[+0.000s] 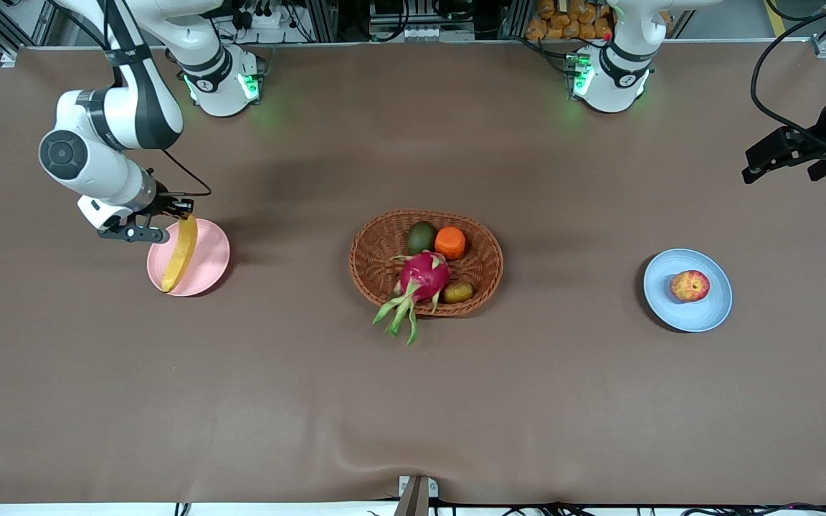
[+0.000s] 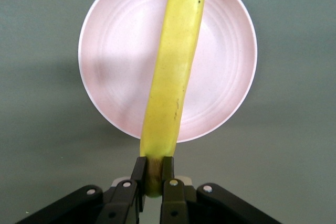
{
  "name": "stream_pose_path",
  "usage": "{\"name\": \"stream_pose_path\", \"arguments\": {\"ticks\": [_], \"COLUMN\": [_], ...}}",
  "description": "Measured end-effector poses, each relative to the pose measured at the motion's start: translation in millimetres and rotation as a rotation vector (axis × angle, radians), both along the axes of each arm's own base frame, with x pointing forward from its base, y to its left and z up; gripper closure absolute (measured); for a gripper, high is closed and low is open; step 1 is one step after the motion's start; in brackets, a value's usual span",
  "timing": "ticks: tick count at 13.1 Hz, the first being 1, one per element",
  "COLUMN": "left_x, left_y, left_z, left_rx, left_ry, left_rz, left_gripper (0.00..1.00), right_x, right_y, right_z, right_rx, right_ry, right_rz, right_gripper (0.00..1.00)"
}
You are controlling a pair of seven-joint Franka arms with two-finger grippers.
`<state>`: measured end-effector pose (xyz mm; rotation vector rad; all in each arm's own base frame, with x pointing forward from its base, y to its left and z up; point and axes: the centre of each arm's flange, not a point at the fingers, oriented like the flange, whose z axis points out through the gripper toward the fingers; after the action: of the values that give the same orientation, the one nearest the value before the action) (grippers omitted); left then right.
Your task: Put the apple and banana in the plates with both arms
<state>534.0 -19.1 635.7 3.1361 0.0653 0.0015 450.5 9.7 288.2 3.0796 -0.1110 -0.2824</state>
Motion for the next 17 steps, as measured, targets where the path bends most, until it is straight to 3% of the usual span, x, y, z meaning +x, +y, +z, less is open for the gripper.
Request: {"name": "stream_pose_path", "arguments": {"ticks": [10, 11, 17], "left_x": [1, 1, 1], "left_y": [0, 0, -1], "left_z": [-2, -2, -2], "left_rx": [0.000, 0.000, 0.000], "left_ry": [0.003, 0.003, 0.003], "left_rz": [-0.001, -0.001, -0.002], "left_gripper": [0.00, 0.00, 0.00], "right_x": [-5, -5, 0], "right_y": [3, 3, 3], "right_z": [-8, -9, 1], "right_rx": [-0.001, -0.001, -0.005], "right_ry": [0.017, 0.019, 0.053], "right_rz": [0.008, 0.008, 0.009], "right_gripper": [0.85, 0.78, 0.15]}}
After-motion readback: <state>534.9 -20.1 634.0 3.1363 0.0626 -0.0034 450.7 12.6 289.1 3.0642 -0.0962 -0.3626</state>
